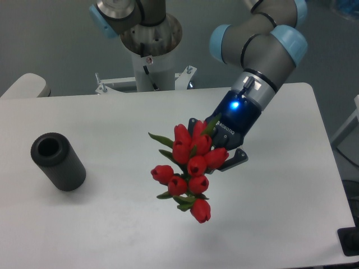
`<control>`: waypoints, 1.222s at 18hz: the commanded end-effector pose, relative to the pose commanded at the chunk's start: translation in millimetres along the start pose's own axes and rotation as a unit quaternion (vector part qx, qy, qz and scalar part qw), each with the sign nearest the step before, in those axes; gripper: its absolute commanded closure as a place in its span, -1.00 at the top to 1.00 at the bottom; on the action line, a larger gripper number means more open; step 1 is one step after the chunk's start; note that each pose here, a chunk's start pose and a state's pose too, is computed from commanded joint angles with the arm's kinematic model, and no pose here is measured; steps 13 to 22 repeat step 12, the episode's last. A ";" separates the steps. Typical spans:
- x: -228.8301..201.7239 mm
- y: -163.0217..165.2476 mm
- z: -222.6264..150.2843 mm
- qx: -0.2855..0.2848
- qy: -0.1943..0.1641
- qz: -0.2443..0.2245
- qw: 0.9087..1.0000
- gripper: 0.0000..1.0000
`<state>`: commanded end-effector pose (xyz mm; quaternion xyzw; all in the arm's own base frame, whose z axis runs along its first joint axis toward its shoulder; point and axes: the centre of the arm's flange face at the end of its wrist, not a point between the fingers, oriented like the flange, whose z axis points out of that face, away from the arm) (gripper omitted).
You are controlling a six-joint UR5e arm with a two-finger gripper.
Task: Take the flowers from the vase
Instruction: 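Carry the tulip bunch away from the vase over the table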
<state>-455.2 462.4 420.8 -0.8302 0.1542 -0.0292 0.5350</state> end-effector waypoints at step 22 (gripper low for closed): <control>0.5 2.4 -1.0 0.000 -0.001 -0.001 1.000 -0.42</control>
